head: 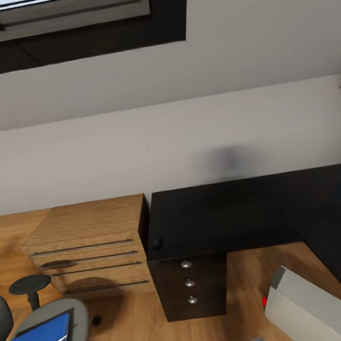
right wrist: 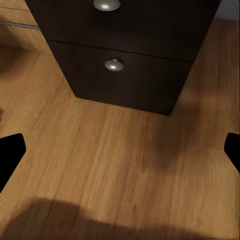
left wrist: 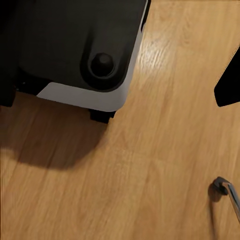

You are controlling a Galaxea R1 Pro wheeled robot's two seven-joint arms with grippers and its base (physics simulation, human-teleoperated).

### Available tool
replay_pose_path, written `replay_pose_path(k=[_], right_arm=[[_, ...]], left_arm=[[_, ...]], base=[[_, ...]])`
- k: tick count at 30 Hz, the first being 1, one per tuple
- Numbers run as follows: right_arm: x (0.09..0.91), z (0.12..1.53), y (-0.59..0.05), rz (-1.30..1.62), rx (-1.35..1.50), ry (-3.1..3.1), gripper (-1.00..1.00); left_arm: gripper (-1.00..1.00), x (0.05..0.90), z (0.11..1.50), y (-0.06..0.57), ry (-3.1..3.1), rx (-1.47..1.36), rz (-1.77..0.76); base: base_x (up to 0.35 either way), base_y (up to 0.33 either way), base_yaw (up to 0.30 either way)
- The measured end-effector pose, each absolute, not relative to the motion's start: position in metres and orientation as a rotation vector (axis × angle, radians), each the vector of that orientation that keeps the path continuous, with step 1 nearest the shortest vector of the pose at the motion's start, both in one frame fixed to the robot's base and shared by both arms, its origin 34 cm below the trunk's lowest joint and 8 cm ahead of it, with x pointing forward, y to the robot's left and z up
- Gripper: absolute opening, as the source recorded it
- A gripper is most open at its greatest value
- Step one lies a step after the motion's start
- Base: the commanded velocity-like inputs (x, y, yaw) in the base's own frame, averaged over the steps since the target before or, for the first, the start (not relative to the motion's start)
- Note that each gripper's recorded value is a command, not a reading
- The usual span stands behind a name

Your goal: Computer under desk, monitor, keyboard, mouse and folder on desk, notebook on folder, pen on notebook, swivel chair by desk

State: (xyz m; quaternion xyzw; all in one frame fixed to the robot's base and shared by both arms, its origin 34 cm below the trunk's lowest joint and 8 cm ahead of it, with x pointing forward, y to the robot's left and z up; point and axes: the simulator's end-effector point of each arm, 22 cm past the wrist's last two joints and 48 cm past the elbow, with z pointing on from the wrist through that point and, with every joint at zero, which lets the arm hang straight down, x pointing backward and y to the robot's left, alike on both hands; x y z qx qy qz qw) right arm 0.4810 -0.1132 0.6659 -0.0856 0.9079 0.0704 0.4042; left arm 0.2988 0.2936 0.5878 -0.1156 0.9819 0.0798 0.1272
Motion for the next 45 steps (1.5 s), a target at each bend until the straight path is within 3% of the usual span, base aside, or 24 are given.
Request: replay_pose_path(k=[10, 26, 45], right_arm=[[0.482, 0.664, -0.123, 0.160, -0.112, 2.308, 1.00], [0.482, 0.663, -0.127, 0.152, -0.071, 2.314, 1.00], [0.482, 0.663, -0.126, 0.157, -0.077, 2.312, 1.00]], left_arm=[[1.00, 0.333, 0.601, 0.298, 2.677, -0.340, 0.238], [1.00, 0.328, 0.598, 0.289, 2.691, -0.286, 0.221], [1.00, 0.327, 0.598, 0.283, 2.698, -0.239, 0.209]], base=[[0.000, 0.007, -0.292], [0.000, 0.166, -0.285], [0.000, 0.002, -0.028]])
